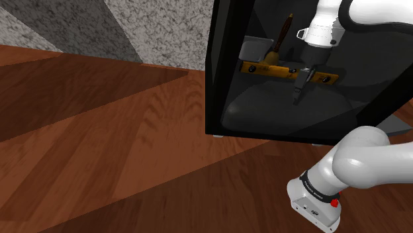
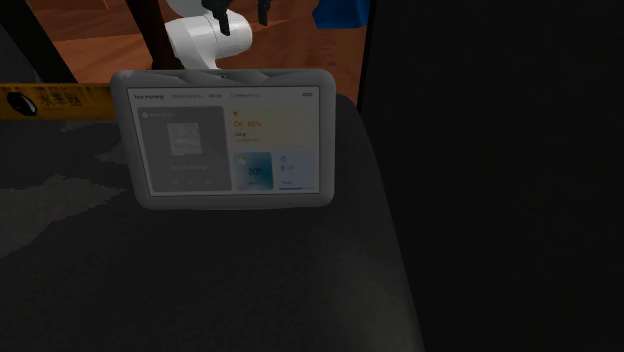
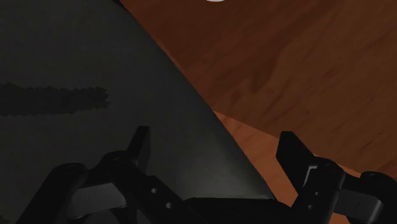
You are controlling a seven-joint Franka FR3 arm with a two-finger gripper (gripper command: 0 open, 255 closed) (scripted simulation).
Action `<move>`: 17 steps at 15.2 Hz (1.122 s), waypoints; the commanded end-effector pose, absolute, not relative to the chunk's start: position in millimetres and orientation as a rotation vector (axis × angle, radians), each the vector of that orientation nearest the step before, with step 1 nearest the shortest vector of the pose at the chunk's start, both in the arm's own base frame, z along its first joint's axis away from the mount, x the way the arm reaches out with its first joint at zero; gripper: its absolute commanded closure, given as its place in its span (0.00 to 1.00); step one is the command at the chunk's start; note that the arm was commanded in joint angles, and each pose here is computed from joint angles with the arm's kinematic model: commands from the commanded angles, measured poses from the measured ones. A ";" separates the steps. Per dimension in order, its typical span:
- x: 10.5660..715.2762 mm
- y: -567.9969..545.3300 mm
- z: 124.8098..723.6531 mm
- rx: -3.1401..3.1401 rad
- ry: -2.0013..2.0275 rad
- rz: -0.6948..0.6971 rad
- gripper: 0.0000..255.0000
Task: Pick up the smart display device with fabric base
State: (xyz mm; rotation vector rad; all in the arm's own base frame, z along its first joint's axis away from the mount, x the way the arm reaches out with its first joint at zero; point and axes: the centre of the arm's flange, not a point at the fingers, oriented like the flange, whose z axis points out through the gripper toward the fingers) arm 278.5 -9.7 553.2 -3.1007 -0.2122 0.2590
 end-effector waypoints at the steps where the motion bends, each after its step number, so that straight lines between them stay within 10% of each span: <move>1: 278.5 -9.7 553.2 -3.101 -0.212 0.259 0.00; 17: 415.3 -135.0 574.0 -3.067 -0.837 0.038 0.00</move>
